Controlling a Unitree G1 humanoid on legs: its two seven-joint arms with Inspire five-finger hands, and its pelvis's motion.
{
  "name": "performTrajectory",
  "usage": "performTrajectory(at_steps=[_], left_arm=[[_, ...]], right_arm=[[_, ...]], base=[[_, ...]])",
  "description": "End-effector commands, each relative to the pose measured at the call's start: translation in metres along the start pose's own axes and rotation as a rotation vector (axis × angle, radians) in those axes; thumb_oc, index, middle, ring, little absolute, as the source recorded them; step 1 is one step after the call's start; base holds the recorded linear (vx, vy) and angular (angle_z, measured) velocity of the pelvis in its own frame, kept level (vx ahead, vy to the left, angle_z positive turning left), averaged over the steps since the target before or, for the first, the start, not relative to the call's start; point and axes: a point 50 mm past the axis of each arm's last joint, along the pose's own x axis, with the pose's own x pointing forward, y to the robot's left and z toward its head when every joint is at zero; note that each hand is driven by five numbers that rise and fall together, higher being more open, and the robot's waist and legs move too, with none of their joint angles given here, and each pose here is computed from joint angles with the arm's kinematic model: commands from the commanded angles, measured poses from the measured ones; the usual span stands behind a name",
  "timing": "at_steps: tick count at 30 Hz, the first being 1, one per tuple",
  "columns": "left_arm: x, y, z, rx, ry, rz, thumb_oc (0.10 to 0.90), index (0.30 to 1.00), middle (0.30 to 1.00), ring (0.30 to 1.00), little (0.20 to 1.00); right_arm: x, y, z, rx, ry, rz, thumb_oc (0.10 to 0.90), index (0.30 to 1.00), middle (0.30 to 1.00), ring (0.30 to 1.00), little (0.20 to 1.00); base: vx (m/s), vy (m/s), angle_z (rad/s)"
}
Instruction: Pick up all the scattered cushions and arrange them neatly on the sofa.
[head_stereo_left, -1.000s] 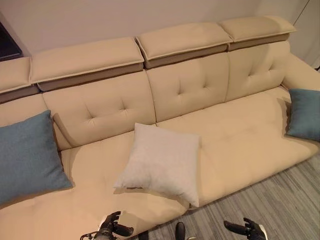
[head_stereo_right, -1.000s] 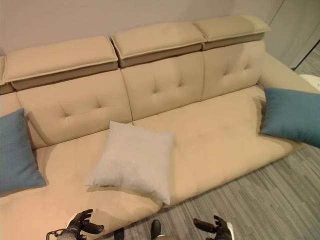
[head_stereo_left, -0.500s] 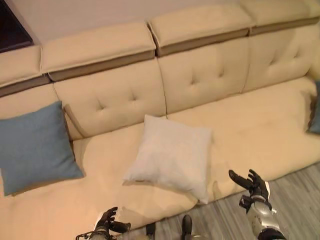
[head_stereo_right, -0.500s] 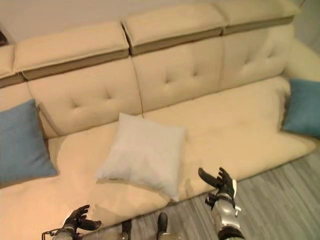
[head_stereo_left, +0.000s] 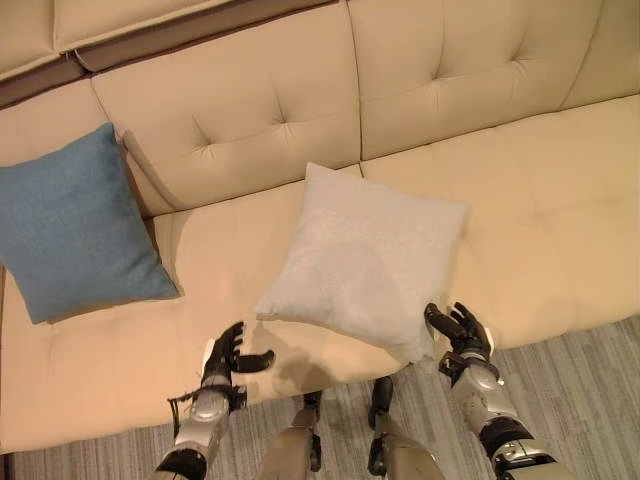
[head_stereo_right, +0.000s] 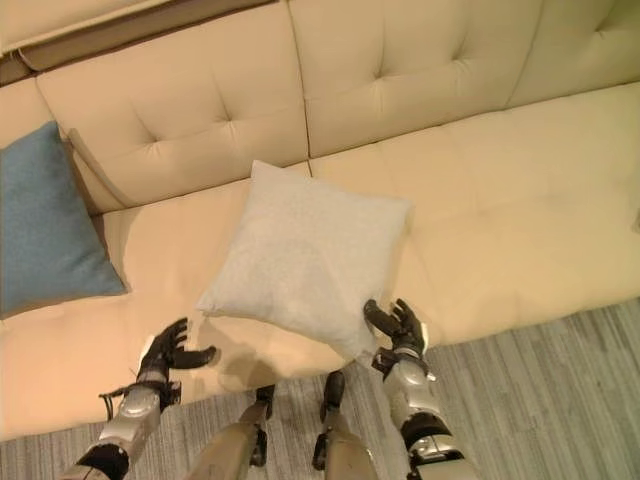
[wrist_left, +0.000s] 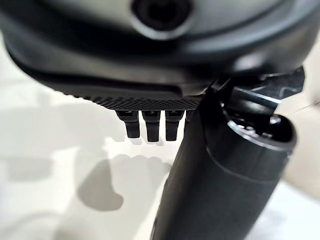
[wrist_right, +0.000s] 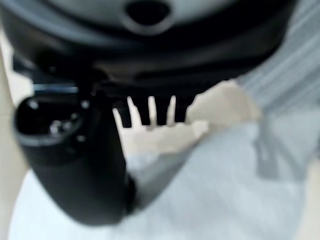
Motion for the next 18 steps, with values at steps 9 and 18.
performTrajectory(at_steps=[9,18], left_arm=[[0.014,0.006,0.081,-0.164,-0.332,0.081,0.800,0.900,0.900,0.900,0.900],[0.013,-0.016,0.131,-0.228,-0.490,-0.044,0.800,0.900,0.900,0.900,0.900]], right_arm=[[-0.013,0.079,0.034,0.021,-0.201,0.315,0.800,0.900,0.900,0.900,0.900],[-0.016,0.090,0.040,-0.055,-0.231,0.377,0.800,0.900,0.900,0.900,0.900]], base=[[0.00,0.000,0.00],[0.00,0.017,-0.07]])
